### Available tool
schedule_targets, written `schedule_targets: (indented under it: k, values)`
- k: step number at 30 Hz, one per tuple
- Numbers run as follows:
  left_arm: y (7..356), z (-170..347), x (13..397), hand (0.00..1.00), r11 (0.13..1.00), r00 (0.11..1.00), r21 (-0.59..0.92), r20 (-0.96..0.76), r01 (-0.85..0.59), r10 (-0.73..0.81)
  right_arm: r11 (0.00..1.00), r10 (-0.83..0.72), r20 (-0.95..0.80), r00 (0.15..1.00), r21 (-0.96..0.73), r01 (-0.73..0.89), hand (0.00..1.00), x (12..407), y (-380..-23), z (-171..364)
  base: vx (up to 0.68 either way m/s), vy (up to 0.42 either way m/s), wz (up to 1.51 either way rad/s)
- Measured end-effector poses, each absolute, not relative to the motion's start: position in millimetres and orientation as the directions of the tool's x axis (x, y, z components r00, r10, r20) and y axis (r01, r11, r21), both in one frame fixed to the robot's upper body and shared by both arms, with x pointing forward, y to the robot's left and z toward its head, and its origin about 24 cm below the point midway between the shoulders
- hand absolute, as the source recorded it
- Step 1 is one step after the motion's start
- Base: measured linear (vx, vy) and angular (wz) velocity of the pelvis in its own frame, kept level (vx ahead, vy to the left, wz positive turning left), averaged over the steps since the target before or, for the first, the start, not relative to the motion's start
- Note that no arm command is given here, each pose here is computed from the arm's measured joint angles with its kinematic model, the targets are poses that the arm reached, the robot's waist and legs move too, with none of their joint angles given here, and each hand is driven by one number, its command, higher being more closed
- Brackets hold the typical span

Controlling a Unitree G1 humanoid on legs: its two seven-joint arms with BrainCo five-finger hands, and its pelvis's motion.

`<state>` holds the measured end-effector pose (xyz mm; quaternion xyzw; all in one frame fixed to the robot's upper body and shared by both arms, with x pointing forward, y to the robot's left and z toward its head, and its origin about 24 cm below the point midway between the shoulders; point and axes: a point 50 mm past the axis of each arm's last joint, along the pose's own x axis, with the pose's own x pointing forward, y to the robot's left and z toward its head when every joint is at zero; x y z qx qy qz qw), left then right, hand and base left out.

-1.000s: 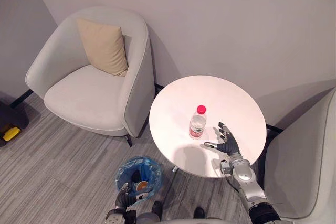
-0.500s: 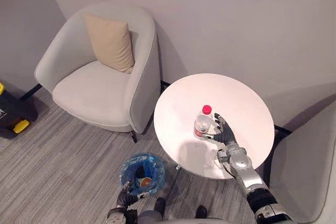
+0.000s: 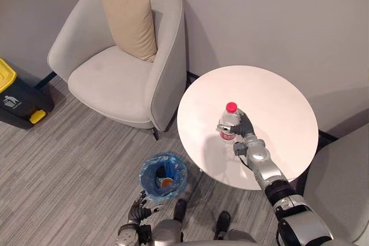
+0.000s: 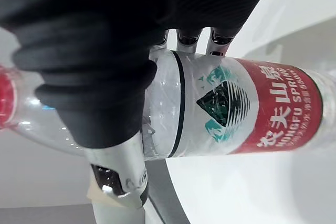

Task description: Gather rubbish on tea table into small bin, then transfer packed bag to large trash can.

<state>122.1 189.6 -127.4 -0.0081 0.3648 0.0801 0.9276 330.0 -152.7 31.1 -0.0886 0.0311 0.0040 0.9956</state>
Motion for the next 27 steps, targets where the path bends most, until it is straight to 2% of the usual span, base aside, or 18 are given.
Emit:
schedule_targets:
  k: [9, 17, 27]
  values:
    - [189, -126, 125, 0.0, 0.987, 0.729, 0.039, -0.669, -0.156, 0.142, 0.991, -0.036, -0.056, 0.998, -0.128, 0.028, 1.0, 332, -157, 35, -0.01, -0.003, 0.04]
    - [185, -126, 125, 0.0, 0.988, 0.729, 0.03, -0.671, -0.155, 0.134, 0.996, -0.046, 0.038, 0.998, -0.08, 0.048, 1.0, 297, -164, 41, -0.02, 0.001, -0.05]
    - [182, -127, 124, 0.0, 0.991, 0.726, 0.019, -0.679, -0.13, 0.108, 0.989, 0.058, 0.116, 0.992, -0.144, -0.041, 1.0, 258, -154, 46, -0.05, -0.001, -0.09]
